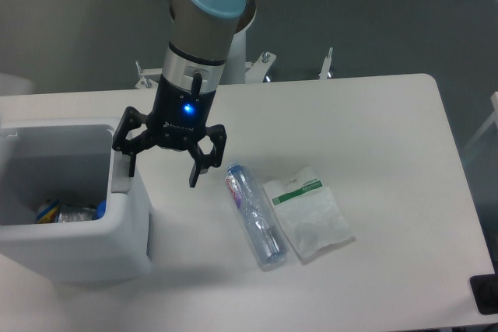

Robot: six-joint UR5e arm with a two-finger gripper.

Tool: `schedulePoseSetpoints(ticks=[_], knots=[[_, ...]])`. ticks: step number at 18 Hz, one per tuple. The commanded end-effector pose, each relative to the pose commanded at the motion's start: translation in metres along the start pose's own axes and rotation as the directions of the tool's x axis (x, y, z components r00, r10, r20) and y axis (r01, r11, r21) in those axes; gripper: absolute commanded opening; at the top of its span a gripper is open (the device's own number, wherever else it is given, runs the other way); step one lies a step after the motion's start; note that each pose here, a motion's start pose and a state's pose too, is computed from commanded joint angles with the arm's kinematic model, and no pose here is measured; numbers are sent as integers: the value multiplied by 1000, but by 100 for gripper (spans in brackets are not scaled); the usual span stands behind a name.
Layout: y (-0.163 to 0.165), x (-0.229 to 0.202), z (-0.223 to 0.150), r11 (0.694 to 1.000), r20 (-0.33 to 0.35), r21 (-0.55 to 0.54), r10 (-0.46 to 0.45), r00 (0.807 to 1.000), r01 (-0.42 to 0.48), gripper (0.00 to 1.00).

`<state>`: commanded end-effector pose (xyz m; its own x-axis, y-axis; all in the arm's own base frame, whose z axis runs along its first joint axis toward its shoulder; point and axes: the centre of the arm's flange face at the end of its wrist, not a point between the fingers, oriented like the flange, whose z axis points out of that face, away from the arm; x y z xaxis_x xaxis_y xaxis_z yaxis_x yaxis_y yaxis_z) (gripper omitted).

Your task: Open the trash can

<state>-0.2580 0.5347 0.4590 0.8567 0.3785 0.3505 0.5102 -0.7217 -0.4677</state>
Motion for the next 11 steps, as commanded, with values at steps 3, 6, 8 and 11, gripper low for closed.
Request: schedulePoseSetpoints(ticks=[3,6,8,11], knots=[[-5,2,-6,1000,2,13,7,1000,-7,100],[-23,11,-37,996,16,80,36,999,-38,100],[-32,-1,-52,993,36,110,38,999,-42,100],[-40,-29,-77,987,78,147,47,996,-58,100]])
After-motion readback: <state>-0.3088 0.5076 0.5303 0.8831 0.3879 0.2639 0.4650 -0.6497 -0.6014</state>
